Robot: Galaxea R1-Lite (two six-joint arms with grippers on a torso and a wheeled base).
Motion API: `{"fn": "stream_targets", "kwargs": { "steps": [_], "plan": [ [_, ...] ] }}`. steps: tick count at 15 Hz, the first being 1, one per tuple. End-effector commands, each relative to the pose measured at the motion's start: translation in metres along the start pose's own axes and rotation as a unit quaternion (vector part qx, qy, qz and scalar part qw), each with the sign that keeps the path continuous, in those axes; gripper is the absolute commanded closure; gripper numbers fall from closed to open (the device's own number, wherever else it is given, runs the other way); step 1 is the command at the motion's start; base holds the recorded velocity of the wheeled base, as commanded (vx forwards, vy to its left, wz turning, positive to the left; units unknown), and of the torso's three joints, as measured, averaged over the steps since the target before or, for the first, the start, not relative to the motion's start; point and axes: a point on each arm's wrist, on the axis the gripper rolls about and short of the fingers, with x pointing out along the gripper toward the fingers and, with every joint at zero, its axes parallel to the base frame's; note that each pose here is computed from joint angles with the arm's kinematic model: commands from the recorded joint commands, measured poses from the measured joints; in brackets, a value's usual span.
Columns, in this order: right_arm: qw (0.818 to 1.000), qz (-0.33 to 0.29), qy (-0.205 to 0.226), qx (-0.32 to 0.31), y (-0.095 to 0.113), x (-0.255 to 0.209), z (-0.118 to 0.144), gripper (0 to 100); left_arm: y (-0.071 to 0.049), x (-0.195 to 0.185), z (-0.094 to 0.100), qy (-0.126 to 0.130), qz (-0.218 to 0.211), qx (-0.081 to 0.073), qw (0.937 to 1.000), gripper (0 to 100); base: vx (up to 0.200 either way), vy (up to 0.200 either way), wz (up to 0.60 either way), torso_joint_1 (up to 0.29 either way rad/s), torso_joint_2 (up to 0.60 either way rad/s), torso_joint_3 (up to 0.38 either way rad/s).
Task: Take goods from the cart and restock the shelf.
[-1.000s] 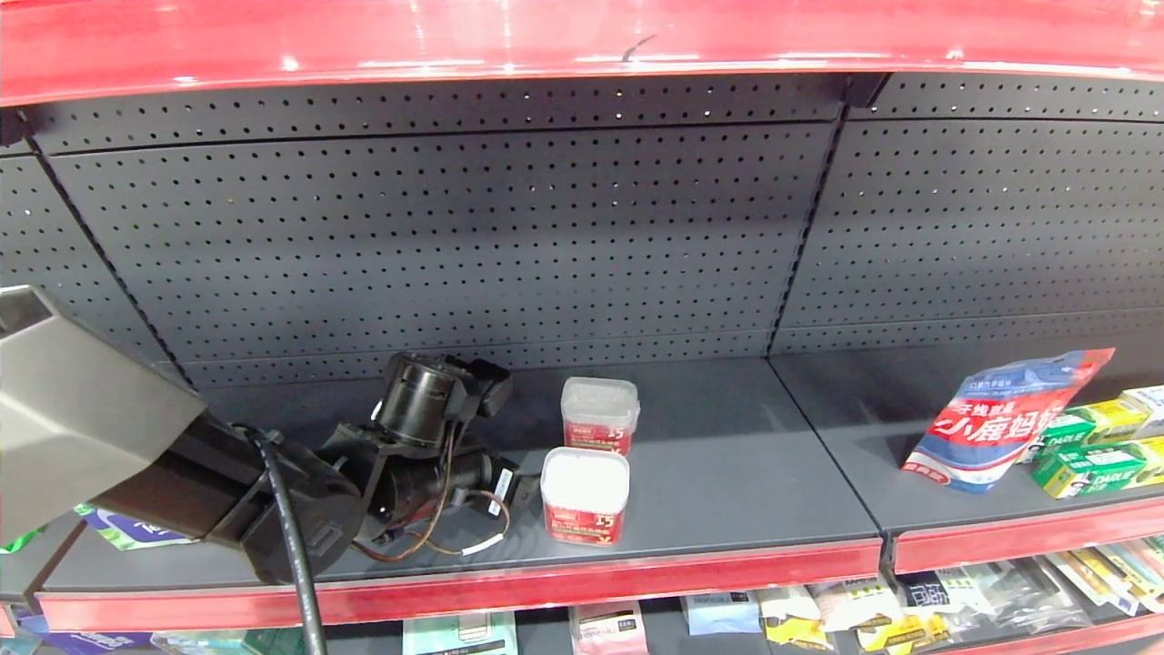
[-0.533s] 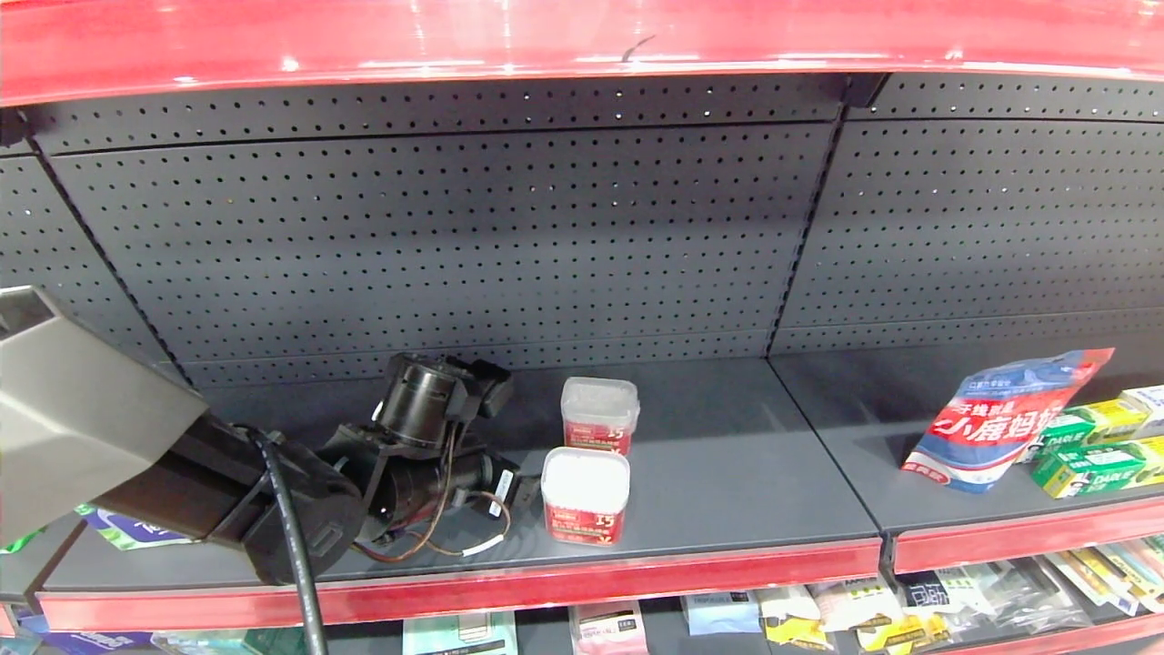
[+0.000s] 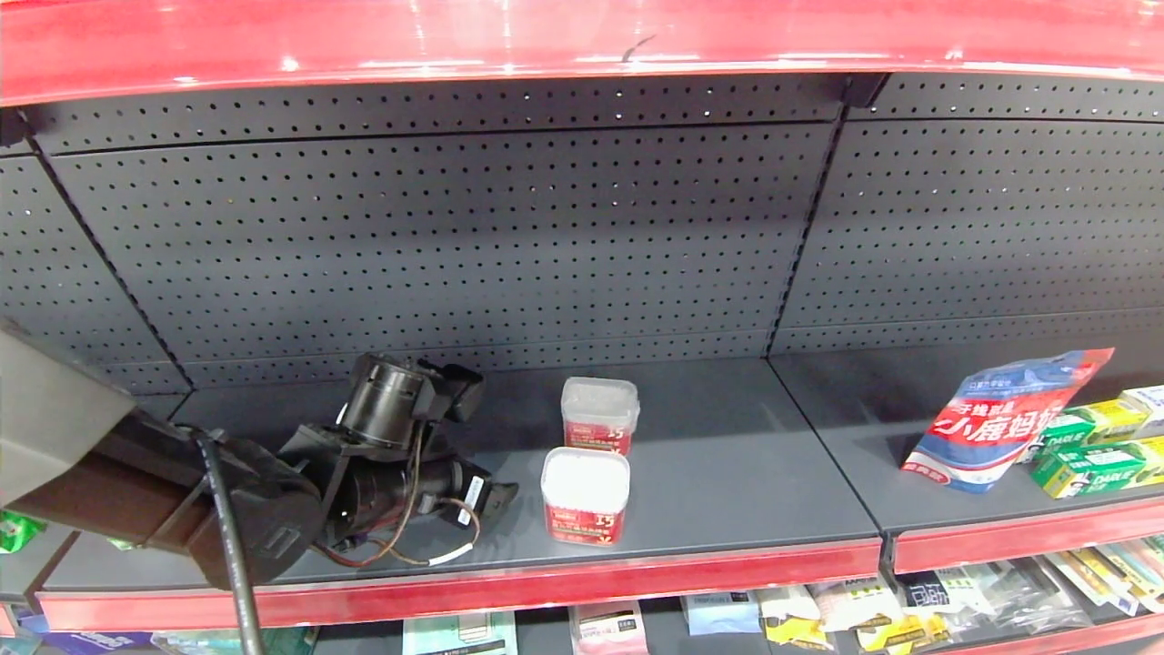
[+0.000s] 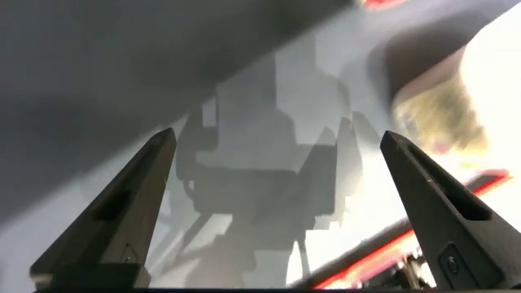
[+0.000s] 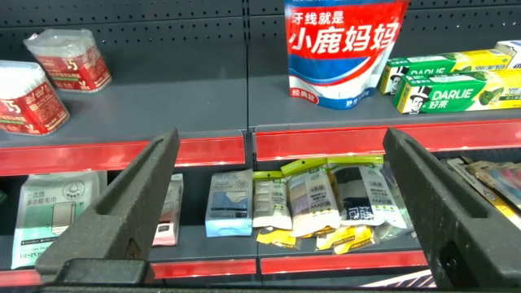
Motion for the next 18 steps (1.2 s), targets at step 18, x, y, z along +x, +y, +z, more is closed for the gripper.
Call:
{"fn": "stream_targets", "kwargs": {
  "steps": [18],
  "plan": [
    [1.000, 0.000, 0.001, 0.001, 0.000, 0.000, 0.000, 0, 0.073, -0.185, -0.050, -0.129, 0.061, -0.105, 0.9843, 0, 0.000, 0.000, 0.00, 0.000, 0.00, 0.000]
  ]
}}
